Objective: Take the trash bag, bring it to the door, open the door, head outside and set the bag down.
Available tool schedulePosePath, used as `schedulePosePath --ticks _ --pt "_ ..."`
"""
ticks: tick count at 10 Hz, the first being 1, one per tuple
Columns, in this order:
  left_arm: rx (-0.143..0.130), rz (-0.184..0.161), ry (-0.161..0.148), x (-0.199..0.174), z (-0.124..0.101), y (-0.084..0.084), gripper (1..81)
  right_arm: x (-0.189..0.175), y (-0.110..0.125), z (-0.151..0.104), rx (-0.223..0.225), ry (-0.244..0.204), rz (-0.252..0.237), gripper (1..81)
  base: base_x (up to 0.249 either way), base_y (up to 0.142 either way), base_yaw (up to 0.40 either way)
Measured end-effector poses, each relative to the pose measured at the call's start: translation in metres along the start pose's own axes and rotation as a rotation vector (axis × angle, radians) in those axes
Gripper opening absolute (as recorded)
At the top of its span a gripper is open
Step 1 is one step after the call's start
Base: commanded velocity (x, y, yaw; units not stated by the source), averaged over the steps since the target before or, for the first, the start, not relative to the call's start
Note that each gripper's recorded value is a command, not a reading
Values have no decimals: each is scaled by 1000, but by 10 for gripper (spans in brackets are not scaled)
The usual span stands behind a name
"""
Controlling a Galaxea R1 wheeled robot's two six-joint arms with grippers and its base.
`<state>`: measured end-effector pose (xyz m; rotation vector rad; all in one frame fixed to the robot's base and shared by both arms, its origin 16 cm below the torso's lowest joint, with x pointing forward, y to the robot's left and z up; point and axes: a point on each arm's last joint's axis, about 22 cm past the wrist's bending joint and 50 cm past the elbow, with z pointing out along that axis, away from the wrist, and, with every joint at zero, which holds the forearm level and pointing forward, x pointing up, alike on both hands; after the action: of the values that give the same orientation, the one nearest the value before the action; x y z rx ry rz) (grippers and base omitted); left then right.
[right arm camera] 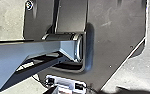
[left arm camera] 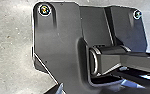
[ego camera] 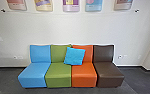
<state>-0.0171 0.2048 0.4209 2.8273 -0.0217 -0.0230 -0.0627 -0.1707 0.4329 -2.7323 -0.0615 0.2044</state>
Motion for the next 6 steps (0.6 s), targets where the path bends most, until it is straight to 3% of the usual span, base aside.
schedulePosePath --ticks 6 --pt "-1 1 5 5 0 1 811 3 0 0 0 3 0 811 132 0 0"
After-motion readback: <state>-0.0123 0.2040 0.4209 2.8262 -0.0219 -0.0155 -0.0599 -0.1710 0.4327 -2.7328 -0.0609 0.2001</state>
